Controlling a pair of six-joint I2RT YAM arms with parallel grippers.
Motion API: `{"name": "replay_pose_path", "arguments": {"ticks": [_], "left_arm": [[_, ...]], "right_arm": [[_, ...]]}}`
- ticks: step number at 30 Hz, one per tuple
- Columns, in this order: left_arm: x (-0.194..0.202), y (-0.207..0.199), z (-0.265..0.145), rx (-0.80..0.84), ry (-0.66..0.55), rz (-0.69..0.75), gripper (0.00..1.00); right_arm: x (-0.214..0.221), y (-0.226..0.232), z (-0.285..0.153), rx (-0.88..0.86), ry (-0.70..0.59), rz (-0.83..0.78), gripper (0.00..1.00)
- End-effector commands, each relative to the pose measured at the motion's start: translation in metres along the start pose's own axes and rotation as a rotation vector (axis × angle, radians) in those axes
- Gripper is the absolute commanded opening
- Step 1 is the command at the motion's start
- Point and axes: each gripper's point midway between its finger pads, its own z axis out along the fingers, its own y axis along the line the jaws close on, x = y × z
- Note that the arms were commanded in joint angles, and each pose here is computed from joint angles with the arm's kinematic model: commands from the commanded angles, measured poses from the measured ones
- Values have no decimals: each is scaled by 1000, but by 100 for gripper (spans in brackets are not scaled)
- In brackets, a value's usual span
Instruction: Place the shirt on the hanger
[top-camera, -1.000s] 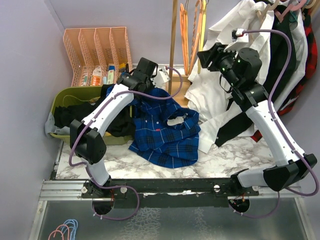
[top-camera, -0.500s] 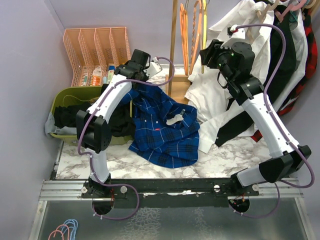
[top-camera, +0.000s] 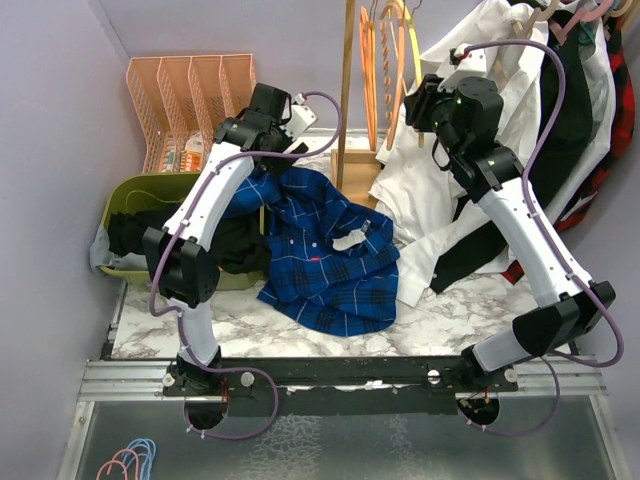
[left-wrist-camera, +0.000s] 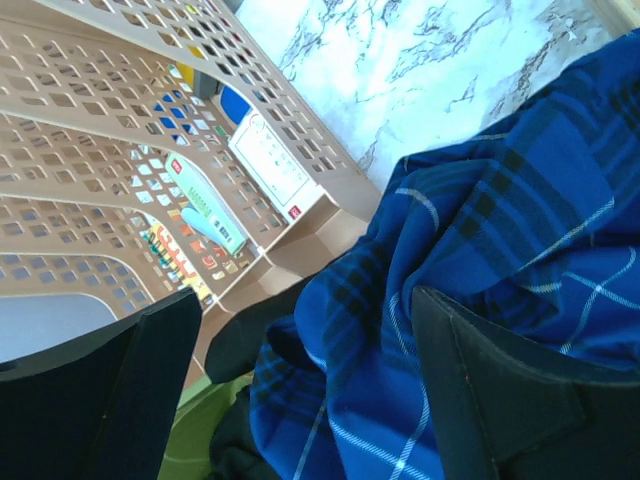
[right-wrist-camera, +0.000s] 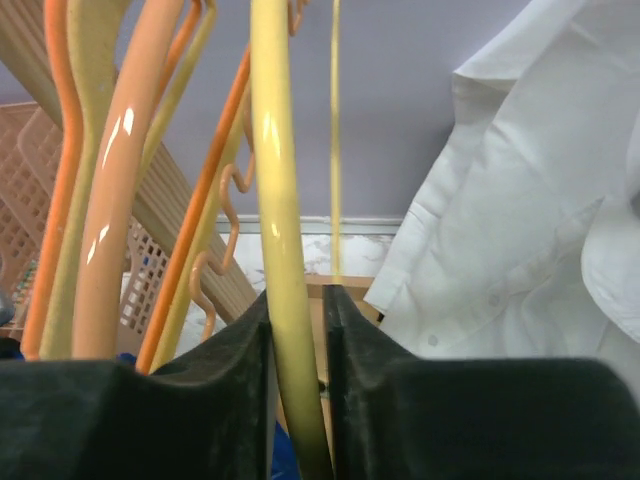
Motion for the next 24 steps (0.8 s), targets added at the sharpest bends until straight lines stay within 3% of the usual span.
{"name": "replay_pose_path", "arguments": {"ticks": [1,2,5,9,11,17,24], "left_arm": [[-10,20,-60,-65,-95,-78,92],[-10,21,-70,-72,-106,-86,93],[-12,0,-107,61,-176,-75,95],[1,-96,-153,535,-299,64,95],[23,-135,-161,656,-284,143,96],[35,-174,-124,644,-232,91,99],[14,-139,-84,390,-229,-60,99]], "right_arm": [[-11,-14,0,70,-35,-43,9],[-13,-14,-1,71,-40,-51,2],[-21,-16,-3,76,-59,-74,1],[-34,-17,-8,81,-93,-112,1],[-42,-17,-11,79,-107,-119,1],[-74,-12,-32,52,-178,-105,1],[-103,-15,-57,64,-209,-113,1]]}}
